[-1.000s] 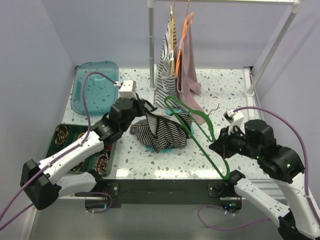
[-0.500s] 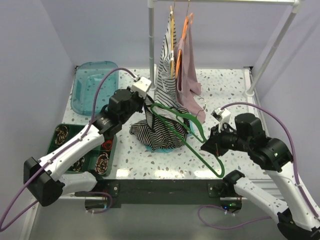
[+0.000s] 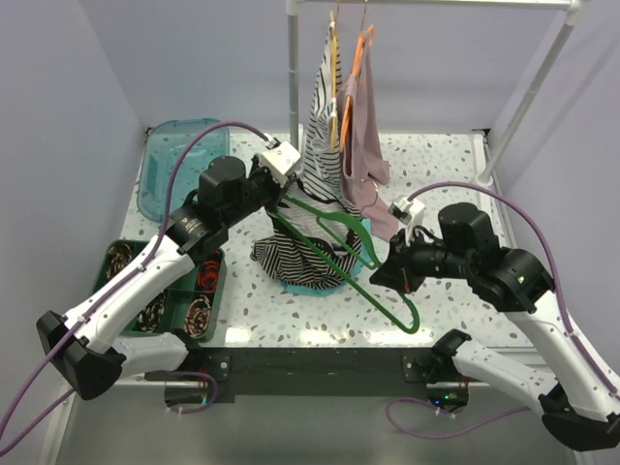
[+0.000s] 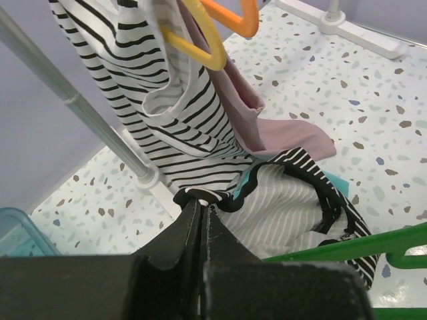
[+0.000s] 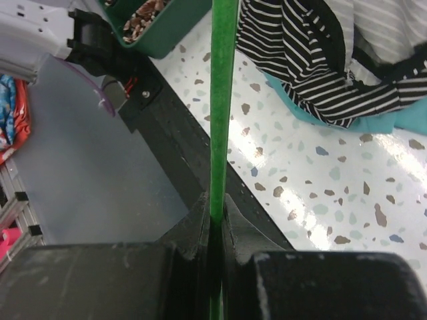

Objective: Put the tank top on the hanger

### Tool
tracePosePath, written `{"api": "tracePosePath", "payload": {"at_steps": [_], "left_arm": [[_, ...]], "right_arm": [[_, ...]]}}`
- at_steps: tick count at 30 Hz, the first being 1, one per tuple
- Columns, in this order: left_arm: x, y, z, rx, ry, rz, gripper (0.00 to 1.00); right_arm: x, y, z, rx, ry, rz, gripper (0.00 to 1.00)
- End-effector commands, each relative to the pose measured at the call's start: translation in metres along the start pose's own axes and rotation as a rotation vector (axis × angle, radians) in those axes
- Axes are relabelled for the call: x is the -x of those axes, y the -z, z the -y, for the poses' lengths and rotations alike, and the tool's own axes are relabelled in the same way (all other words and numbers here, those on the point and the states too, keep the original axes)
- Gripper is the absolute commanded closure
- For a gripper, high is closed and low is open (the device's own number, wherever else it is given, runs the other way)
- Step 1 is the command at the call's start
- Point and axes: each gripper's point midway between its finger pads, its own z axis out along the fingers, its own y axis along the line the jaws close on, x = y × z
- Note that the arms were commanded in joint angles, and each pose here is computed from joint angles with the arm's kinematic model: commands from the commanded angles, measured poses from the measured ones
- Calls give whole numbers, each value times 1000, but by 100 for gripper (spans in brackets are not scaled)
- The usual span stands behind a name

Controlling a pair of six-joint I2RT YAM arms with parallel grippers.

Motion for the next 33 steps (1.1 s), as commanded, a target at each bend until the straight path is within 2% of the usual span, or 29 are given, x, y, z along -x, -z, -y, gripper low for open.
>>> {"api": "tracePosePath", "payload": {"at_steps": [1, 5, 9, 17, 19, 24, 28, 33], "left_arm": [[29, 3, 9, -89, -30, 71, 100], [24, 6, 8, -75, -10, 42, 100], [20, 16, -1, -13, 47, 6, 100], [9, 33, -2, 16, 137, -120, 100], [7, 37, -15, 93, 156, -151, 100], [-11, 46, -28, 180, 152, -232, 100], [-28, 51, -53, 339, 128, -288, 100], [-28, 49, -59, 385, 151, -275, 100]], "right_arm": [[31, 2, -23, 45, 66, 67, 100], [46, 6, 17, -197, 77, 118, 100], [42, -2, 51, -353, 77, 109, 100], [56, -22, 69, -399, 156, 155, 100], [58, -23, 76, -435, 163, 153, 100], [72, -13, 65, -401, 192, 226, 100], [80, -2, 51, -357, 197, 253, 100], [78, -1, 35, -278, 186, 258, 100]]}}
